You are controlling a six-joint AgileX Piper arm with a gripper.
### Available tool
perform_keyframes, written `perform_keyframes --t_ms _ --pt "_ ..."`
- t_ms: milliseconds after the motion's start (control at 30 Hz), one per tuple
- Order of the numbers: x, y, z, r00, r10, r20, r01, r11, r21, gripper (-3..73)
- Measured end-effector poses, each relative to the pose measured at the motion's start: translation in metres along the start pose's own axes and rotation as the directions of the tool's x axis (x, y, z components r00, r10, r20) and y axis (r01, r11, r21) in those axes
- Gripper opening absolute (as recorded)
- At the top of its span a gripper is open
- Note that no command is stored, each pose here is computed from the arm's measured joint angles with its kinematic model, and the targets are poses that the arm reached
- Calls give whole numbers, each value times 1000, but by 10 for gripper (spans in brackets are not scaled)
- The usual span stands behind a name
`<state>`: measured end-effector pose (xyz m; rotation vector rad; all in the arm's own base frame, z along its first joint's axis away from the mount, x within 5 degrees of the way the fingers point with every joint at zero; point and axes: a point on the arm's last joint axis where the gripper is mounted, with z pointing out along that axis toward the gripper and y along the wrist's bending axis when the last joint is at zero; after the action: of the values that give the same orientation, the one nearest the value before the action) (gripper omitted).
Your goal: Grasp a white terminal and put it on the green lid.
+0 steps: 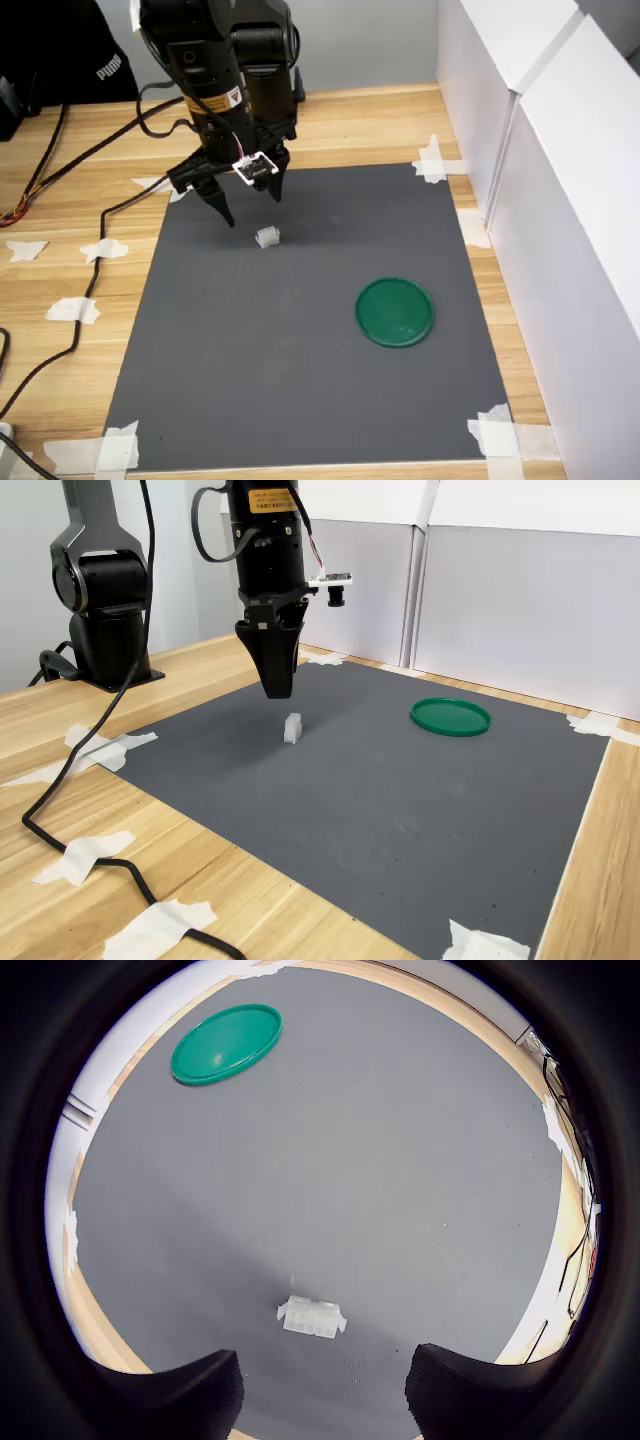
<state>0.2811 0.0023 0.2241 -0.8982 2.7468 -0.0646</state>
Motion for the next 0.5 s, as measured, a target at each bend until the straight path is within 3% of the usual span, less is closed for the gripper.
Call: perform_keyframes --t_ms 500 --pt "-2 15 26 1000 -19 5 19 1000 -10 683"
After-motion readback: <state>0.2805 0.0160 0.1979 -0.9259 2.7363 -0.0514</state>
